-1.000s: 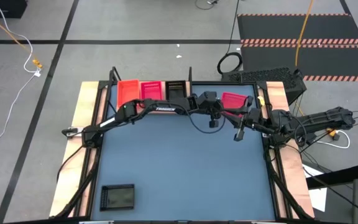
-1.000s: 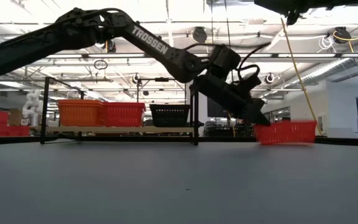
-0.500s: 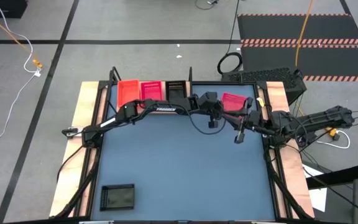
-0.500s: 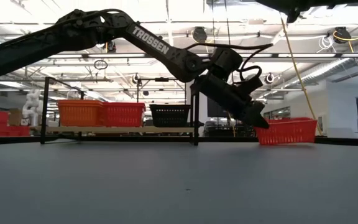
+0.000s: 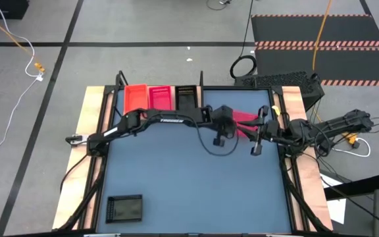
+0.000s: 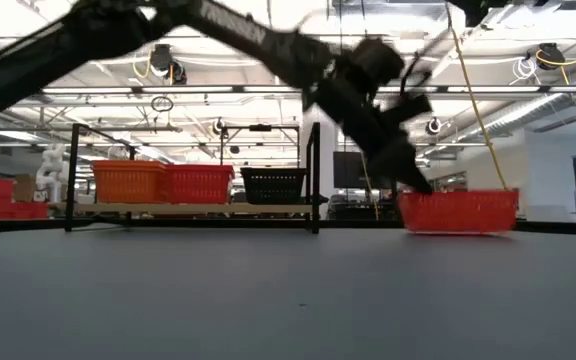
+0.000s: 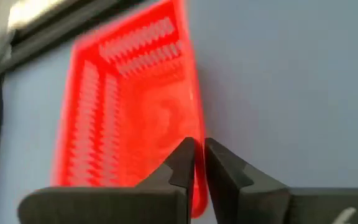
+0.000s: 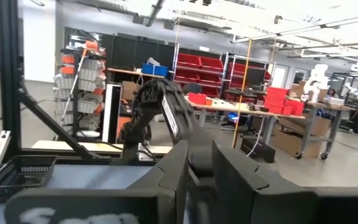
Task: Stack baskets on shelf by color
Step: Stack the red bin on top of the stacked red bins on the shelf
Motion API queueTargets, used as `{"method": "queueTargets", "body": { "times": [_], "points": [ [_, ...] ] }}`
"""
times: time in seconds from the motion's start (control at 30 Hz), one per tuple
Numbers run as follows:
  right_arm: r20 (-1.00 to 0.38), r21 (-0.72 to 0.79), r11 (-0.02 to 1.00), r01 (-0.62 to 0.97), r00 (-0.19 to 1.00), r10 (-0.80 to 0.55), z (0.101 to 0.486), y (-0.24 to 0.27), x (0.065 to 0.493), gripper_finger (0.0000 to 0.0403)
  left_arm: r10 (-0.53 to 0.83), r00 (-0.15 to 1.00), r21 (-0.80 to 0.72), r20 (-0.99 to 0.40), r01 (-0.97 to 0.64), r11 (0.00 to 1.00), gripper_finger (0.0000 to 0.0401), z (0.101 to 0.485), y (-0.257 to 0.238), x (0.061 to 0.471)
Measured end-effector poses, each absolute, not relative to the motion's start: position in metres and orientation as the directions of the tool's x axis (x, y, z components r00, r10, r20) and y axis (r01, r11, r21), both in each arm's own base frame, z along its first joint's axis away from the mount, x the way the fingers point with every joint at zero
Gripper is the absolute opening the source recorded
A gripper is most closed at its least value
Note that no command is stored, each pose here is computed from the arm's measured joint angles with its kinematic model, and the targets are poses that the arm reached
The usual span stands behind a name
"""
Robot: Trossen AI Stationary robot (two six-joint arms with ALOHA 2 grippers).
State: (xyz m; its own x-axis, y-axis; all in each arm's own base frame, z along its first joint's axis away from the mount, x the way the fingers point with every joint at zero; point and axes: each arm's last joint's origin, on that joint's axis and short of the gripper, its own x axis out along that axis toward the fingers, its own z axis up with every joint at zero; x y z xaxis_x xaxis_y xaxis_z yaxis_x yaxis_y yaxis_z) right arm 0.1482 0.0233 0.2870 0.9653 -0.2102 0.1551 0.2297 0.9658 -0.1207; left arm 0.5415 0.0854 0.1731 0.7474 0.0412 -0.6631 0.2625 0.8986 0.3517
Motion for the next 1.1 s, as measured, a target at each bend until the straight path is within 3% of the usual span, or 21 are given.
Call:
{"method": "queueTargets", "body": {
  "times": [0.17,0.37,0.5,0.63,0.77,0.93,1.1],
  "points": [
    [0.161,-0.119,0.972,0.204,0.970,-0.184,0.288,0.027,0.146,0.0066,-0.077,0.666,0.394,-0.742,0.527,0.753,0.0007,0.209,0.052,0.522],
    [0.170,-0.117,0.977,0.179,0.973,-0.158,0.289,0.031,0.145,0.0066,-0.237,0.431,0.247,-0.871,0.800,0.546,0.0023,0.216,0.026,0.493],
    [0.174,-0.116,0.979,0.165,0.974,-0.144,0.289,0.033,0.145,0.0066,-0.249,0.265,0.110,-0.932,0.858,0.501,0.0025,0.202,0.023,0.478],
    [0.174,-0.119,0.981,0.153,0.976,-0.131,0.289,0.035,0.144,0.0066,-0.254,0.203,0.030,-0.946,0.832,0.553,0.0026,0.194,0.021,0.472],
    [0.186,-0.112,0.982,0.149,0.974,-0.127,0.291,0.036,0.143,0.0066,-0.249,0.255,0.024,-0.934,0.741,0.671,0.0039,0.197,0.019,0.477],
    [0.190,-0.110,0.985,0.132,0.976,-0.110,0.291,0.038,0.142,0.0066,-0.211,0.345,0.064,-0.914,0.640,0.766,0.0094,0.209,0.020,0.482],
    [0.199,-0.110,0.988,0.112,0.976,-0.088,0.292,0.041,0.141,0.0066,-0.060,0.354,0.208,-0.933,0.668,0.715,0.0152,0.217,0.023,0.479]
  ]
}}
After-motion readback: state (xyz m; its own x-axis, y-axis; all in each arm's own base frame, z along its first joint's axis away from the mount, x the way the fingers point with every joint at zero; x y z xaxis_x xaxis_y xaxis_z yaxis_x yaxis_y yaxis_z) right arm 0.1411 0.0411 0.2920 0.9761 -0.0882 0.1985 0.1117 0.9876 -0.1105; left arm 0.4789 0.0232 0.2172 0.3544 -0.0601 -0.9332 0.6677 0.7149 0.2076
